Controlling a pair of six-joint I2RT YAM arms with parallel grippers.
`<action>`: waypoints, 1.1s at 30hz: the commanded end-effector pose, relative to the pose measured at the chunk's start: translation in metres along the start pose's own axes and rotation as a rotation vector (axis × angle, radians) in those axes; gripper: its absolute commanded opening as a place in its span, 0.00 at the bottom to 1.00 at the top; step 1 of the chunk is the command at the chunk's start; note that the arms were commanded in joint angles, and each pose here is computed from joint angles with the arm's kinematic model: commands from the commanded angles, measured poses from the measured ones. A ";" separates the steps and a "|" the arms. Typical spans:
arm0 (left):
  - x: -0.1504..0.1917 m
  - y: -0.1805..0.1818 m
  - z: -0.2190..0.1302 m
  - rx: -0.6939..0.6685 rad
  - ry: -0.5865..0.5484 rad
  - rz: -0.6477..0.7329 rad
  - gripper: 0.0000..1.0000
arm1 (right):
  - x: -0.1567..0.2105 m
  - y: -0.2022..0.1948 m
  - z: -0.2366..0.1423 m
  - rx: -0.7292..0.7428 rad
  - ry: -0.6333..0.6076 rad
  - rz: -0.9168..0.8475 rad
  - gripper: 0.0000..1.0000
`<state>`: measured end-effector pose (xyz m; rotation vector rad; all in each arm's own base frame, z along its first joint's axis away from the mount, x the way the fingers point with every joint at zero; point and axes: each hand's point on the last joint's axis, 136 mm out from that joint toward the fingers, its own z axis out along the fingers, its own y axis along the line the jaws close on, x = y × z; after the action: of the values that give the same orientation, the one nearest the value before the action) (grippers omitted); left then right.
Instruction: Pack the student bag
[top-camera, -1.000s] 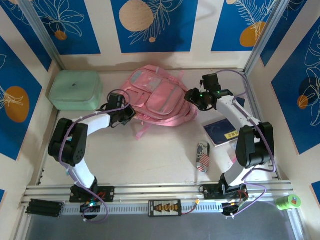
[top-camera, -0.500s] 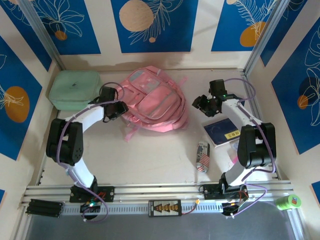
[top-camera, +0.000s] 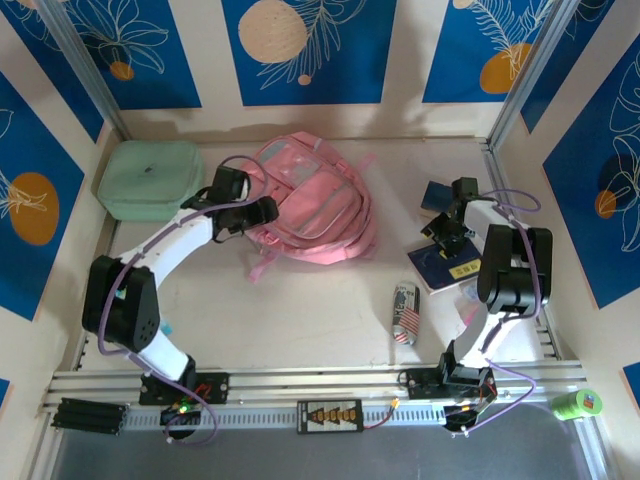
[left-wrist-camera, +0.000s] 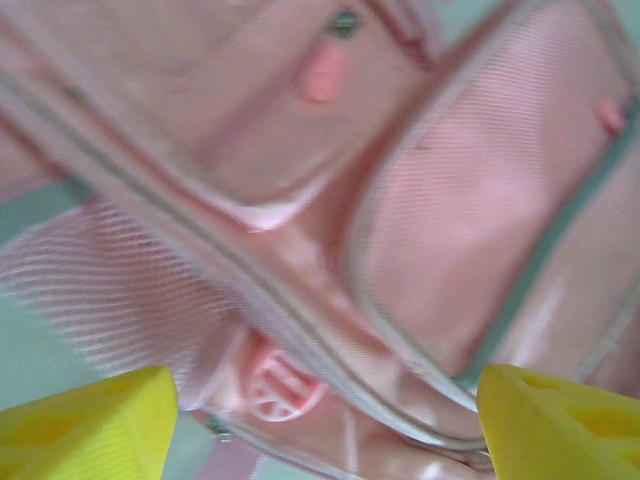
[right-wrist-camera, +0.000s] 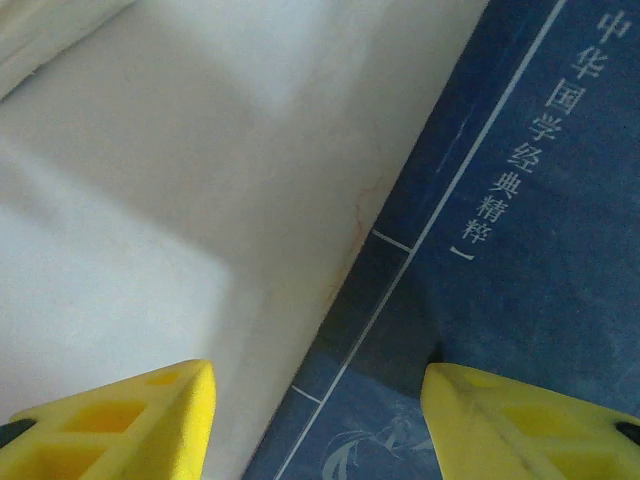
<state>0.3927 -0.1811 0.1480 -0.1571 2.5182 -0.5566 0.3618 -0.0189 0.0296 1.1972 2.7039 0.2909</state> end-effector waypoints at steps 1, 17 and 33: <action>-0.002 -0.038 -0.002 0.084 0.012 0.091 0.81 | 0.005 0.008 0.013 -0.007 0.058 -0.037 0.59; 0.051 -0.180 0.055 0.345 0.158 0.300 0.86 | 0.055 0.066 -0.026 -0.278 0.118 -0.253 0.53; 0.136 -0.268 0.131 0.385 0.289 0.450 0.57 | 0.042 -0.033 -0.017 -0.093 0.089 0.057 0.48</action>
<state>0.3486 -0.4961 0.1049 0.6401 2.5092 -0.9307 0.3163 -0.0108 0.0431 1.2020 2.6714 0.4994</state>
